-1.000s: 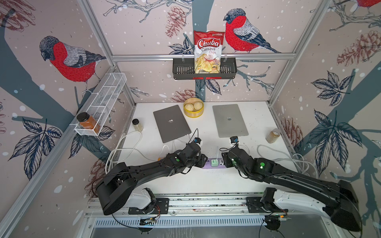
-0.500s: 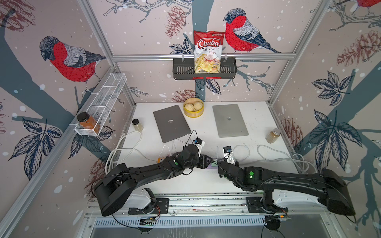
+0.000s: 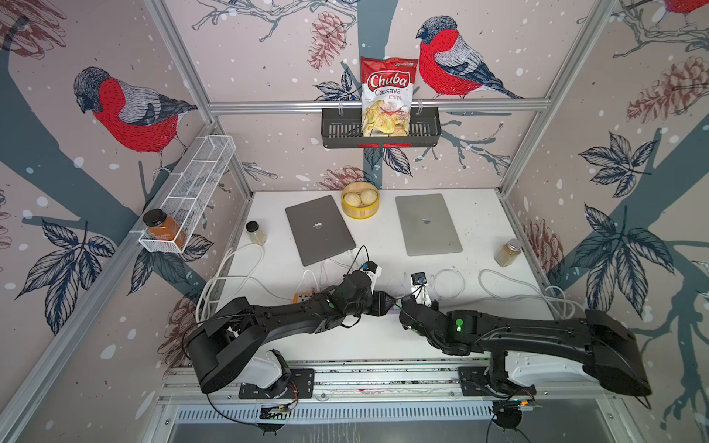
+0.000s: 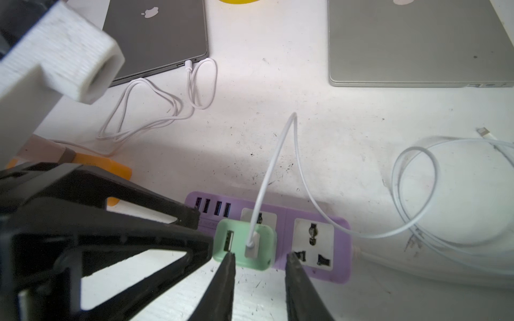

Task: Unplug the laptop charger
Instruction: Remove the charging cable from the plug.

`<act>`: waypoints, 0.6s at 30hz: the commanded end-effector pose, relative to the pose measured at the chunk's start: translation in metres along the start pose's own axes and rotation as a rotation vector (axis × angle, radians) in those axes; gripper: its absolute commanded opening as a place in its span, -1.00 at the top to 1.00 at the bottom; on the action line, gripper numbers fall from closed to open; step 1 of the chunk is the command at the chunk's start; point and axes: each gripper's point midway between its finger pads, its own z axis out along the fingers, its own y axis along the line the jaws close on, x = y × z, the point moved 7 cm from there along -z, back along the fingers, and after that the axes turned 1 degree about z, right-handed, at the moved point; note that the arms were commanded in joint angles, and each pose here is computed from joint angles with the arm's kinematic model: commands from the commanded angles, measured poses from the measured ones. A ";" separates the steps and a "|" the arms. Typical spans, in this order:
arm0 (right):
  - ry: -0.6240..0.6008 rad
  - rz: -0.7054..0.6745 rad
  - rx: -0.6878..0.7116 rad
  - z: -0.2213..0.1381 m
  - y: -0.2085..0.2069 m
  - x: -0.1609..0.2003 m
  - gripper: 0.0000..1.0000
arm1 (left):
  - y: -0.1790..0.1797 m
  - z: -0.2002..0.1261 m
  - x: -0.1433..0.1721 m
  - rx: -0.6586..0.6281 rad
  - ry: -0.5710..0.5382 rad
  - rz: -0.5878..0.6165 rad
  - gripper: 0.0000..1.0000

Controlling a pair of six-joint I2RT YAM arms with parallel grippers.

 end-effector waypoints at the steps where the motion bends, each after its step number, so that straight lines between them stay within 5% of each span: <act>1: -0.024 -0.005 0.011 0.002 0.003 -0.004 0.37 | -0.007 0.002 -0.006 0.040 -0.029 0.003 0.14; 18: -0.017 -0.048 0.053 0.011 0.009 -0.003 0.52 | 0.004 -0.001 0.003 0.006 -0.022 -0.019 0.14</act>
